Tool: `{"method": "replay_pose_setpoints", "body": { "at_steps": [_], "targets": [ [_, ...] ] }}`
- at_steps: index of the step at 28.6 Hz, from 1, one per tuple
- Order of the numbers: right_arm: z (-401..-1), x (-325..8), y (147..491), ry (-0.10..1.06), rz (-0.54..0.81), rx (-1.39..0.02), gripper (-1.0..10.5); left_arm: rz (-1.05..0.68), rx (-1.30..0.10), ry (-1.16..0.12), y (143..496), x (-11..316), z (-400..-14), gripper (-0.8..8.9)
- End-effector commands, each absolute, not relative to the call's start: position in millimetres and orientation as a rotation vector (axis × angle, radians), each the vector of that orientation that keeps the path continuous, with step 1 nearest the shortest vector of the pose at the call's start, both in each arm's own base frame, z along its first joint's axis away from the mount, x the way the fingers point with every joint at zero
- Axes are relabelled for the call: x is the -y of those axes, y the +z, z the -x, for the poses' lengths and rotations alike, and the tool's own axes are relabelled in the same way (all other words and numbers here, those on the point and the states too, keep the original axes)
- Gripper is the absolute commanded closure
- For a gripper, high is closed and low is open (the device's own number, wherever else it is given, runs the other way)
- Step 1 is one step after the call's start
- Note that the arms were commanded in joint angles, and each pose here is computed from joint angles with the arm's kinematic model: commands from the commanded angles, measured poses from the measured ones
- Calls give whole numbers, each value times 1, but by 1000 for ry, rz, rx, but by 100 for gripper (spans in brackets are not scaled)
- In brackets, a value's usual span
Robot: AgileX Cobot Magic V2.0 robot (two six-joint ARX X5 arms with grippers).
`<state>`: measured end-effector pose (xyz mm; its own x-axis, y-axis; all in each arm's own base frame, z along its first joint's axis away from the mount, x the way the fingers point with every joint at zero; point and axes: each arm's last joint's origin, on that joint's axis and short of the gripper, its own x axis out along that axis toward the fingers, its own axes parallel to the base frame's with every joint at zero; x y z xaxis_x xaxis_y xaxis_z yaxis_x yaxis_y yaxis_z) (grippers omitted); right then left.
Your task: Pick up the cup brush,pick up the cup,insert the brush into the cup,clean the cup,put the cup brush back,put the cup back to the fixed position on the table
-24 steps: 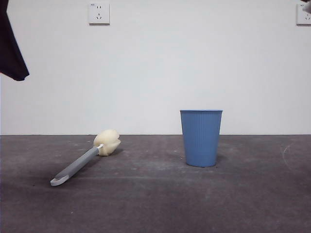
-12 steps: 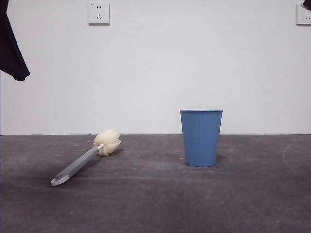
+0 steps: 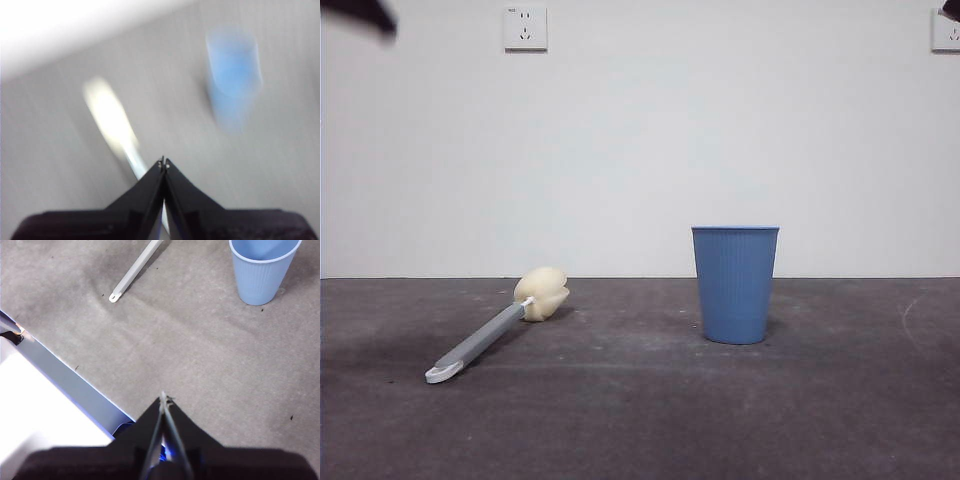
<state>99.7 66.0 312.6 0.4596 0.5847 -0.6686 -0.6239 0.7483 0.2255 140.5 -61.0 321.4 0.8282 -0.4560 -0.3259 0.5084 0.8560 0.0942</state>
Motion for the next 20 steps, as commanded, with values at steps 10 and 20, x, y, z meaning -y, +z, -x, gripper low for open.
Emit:
{"method": "replay_pose_setpoints", "body": {
  "at_steps": [10, 20],
  "targets": [
    [-100, -66, 313, 739, 47, -802, 946, -279, 148, -87, 337, 3, -99, 817],
    [-100, -66, 313, 739, 47, -802, 946, -111, 132, -50, 228, -2, -104, 817]
  ]
}}
